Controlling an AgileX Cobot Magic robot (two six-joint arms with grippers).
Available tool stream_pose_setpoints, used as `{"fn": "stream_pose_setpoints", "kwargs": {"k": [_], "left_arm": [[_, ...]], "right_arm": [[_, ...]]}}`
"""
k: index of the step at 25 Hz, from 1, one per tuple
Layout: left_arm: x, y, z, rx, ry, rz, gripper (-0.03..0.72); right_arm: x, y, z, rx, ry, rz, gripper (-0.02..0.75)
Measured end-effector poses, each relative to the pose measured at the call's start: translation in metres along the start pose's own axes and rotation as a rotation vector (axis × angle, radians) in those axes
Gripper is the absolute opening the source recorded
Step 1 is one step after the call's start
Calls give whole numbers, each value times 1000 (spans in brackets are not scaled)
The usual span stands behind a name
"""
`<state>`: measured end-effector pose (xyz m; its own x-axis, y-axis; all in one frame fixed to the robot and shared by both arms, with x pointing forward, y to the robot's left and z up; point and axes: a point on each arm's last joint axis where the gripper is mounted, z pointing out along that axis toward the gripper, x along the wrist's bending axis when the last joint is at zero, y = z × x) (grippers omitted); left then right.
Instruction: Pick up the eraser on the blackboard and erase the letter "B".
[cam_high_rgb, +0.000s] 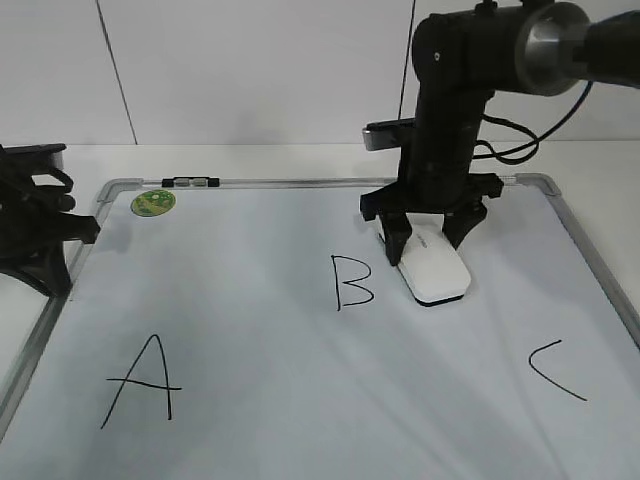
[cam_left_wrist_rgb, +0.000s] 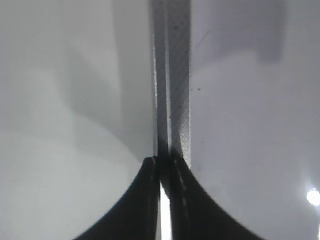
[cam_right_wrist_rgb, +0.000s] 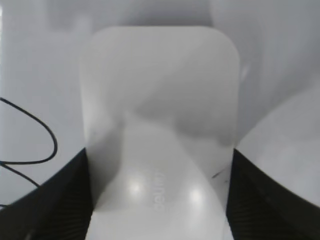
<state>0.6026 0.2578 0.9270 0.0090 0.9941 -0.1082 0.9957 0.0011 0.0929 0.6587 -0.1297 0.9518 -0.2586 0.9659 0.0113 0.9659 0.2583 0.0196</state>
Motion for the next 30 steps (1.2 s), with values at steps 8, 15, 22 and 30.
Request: {"fn": "stream_pose_setpoints", "kwargs": {"k": [8,15,22,30], "left_arm": [[0,0,0,4,0,0,17],[0,-1,0,6,0,0,17],[0,-1,0,10,1,1,17],[0,-1,0,10,1,1,17]], "right_arm": [[66,-7,1,-24,-20,-158,537],[130,-29,3,-21,3,-305,537],[141,-34,3,-19,18,-343,537],[87,-11,2,-22,39,-185,537]]}}
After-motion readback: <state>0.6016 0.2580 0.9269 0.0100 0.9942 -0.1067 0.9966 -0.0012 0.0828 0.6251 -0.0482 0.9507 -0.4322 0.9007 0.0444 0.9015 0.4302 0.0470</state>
